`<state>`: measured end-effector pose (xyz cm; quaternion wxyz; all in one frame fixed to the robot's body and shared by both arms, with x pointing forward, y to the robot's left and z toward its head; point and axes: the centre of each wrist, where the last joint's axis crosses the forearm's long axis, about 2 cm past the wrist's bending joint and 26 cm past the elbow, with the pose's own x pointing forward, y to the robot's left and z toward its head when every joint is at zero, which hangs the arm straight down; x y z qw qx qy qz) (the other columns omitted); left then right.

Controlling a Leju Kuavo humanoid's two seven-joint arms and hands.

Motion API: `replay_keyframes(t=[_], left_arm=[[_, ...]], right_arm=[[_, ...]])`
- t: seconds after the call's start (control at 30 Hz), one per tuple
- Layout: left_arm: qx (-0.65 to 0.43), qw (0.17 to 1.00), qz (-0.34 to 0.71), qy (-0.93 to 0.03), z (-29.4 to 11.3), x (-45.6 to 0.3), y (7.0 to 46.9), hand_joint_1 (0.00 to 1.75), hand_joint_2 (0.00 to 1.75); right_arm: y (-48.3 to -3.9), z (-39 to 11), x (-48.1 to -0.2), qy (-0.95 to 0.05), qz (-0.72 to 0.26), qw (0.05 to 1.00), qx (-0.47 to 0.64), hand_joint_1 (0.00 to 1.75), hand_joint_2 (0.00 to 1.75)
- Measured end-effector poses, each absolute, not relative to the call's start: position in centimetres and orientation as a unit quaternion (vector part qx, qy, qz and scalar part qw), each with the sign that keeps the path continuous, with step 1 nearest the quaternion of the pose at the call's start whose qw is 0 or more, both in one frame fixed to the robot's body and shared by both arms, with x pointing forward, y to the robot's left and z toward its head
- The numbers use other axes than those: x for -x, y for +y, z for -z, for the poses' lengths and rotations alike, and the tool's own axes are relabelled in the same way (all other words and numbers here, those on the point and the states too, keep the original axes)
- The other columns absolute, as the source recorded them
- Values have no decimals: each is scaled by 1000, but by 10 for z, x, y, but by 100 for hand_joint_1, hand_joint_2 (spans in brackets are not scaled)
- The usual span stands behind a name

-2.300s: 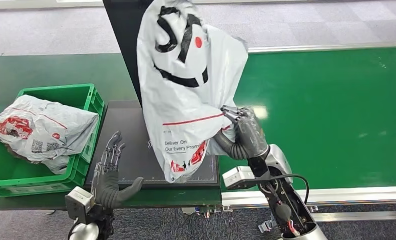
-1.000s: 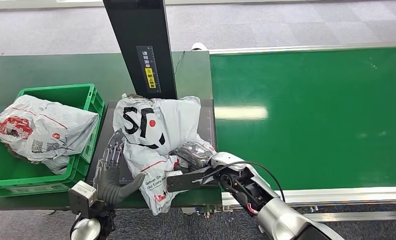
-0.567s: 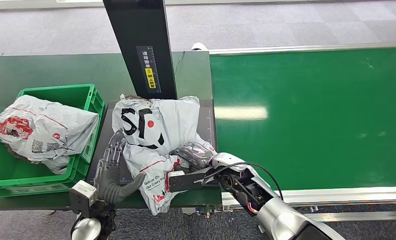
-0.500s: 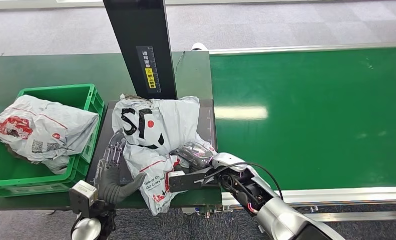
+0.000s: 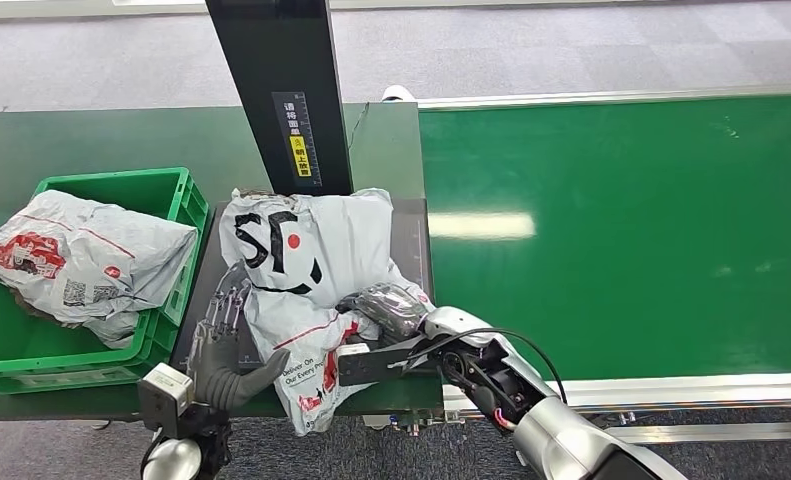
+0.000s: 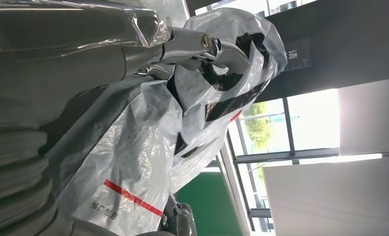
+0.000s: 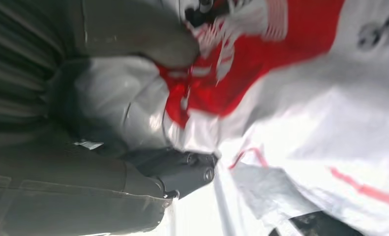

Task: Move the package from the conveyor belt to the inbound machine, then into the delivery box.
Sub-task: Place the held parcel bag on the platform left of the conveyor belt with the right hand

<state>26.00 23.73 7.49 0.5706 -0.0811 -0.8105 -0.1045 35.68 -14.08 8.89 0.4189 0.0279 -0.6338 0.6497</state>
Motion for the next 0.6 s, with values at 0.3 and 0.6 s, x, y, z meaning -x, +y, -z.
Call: replay_keyframes(t=[0.3,0.6], left_arm=[[64,568,108,-814,-75,-257,237,0,175],[23,553,113,-825,-76,-258,236,0,175]], right_arm=[[-139,-100,-353,-751,-530,393,-25,0,175],[-149,-118,-347,-850,-363,382,-31,0,175]])
